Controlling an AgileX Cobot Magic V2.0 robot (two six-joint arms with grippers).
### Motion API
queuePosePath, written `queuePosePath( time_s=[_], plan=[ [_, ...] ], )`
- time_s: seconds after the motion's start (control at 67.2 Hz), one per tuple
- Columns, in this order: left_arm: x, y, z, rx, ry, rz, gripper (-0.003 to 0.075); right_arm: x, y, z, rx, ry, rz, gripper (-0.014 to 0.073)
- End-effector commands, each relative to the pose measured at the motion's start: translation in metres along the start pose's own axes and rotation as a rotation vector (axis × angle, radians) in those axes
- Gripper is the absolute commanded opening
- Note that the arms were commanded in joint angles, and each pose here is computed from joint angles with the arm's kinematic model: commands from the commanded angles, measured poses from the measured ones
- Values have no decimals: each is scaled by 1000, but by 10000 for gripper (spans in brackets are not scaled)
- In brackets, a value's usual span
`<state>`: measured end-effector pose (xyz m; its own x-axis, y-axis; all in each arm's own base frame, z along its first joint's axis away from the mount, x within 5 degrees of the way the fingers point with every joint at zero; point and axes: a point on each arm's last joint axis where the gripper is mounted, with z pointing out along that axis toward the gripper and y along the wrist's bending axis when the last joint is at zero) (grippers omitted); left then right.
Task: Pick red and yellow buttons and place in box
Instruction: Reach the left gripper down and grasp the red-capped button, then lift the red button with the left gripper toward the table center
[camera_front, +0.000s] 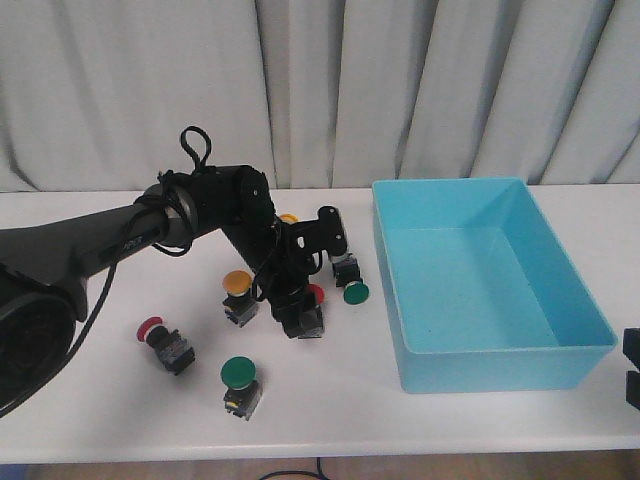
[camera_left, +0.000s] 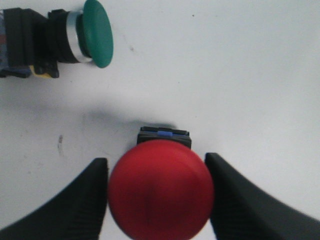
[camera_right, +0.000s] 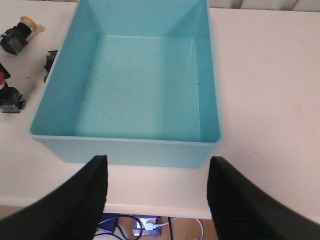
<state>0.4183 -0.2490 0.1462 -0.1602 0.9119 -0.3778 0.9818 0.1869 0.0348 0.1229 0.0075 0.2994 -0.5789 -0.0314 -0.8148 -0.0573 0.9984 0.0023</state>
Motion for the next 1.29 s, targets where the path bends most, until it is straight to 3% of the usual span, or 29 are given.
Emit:
queuePosePath(
  time_s=[0.0,0.283,0.461,0.774,1.012,1.279],
  plan=[
    [-20,1,-39,-64,-88,-1,309,-14,-1,-4,5,-86,-1,435],
    [-29,-3,-71,-91,-141,-237,181,-14,-1,-4,6,-86,-2,435],
    [-37,-11,-109,-112,-194,-351,178,-14,-1,-4,6,-86,-2,435],
    [-43,-44,-205,-179,-323,-413,178,-14,-1,-4,6,-84,-2,435],
    [-10,-82,-237,-288,-413,-442,178,-14,-1,-4,6,-84,-2,435],
    [46,-135,-246,-393,-478,-485,178,-14,-1,-4,6,-85,-2,435]
  ],
)
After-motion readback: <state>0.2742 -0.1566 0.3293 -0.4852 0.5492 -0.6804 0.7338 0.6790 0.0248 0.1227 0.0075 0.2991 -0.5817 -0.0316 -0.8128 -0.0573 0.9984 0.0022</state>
